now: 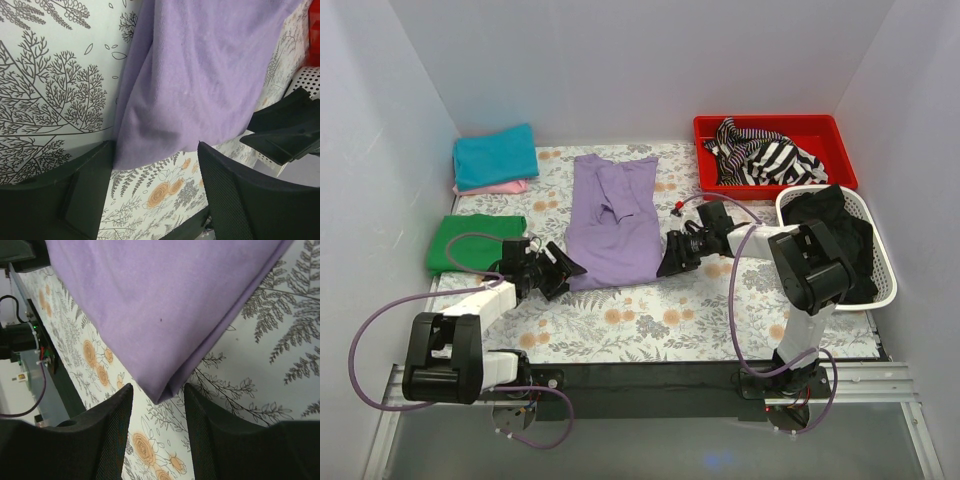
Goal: Fold and stack the t-shirts
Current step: Fold the tshirt
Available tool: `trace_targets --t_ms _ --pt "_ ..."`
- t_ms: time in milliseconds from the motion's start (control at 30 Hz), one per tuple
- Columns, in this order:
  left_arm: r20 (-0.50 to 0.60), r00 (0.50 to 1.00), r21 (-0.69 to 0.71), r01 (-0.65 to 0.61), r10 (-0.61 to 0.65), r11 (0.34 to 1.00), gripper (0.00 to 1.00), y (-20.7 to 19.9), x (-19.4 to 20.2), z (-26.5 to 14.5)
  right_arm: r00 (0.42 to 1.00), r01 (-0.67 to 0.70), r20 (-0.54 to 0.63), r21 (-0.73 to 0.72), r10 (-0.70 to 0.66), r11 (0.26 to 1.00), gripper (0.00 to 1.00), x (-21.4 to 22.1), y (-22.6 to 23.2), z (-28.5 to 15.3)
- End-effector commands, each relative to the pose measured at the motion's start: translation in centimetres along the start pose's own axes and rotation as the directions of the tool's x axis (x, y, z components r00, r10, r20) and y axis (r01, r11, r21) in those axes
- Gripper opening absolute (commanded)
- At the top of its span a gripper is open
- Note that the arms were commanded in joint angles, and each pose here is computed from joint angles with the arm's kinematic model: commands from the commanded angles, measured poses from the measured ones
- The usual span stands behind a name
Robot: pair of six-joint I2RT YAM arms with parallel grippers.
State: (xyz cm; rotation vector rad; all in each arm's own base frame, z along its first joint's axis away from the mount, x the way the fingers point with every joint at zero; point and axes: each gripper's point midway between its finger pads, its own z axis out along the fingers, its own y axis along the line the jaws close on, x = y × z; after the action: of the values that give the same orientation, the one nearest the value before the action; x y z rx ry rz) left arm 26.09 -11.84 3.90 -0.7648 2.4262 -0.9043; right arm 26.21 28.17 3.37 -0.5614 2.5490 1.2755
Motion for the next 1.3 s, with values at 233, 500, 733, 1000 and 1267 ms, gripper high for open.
trace_targets --t_ms 233,500,733,1000,1267 --pt "-0.065 0.997 -0.099 0.029 -0.036 0.995 0.53 3.4 2.4 0.3 0.999 -0.031 -0.013 -0.050 0.031 0.998 0.52 0.0 -0.4 2.0" --pt "-0.065 0.997 -0.137 0.018 -0.028 0.990 0.38 4.5 2.6 0.6 0.998 -0.058 -0.044 -0.061 0.055 0.996 0.50 1.1 -0.5 2.9" --pt "-0.060 0.998 -0.137 0.018 -0.027 0.990 0.00 4.3 1.9 1.3 0.996 -0.077 -0.051 -0.069 0.074 0.995 0.09 1.3 -0.9 3.5" --pt "-0.103 0.994 -0.142 0.009 -0.024 0.990 0.00 3.0 1.5 0.8 1.000 -0.027 -0.005 -0.074 0.026 0.997 0.01 0.4 0.8 2.0" --pt "-0.134 0.990 -0.096 0.020 -0.033 0.995 0.00 -0.3 3.0 -2.1 0.999 -0.029 -0.031 -0.036 0.028 0.999 0.01 4.5 1.9 -0.6"
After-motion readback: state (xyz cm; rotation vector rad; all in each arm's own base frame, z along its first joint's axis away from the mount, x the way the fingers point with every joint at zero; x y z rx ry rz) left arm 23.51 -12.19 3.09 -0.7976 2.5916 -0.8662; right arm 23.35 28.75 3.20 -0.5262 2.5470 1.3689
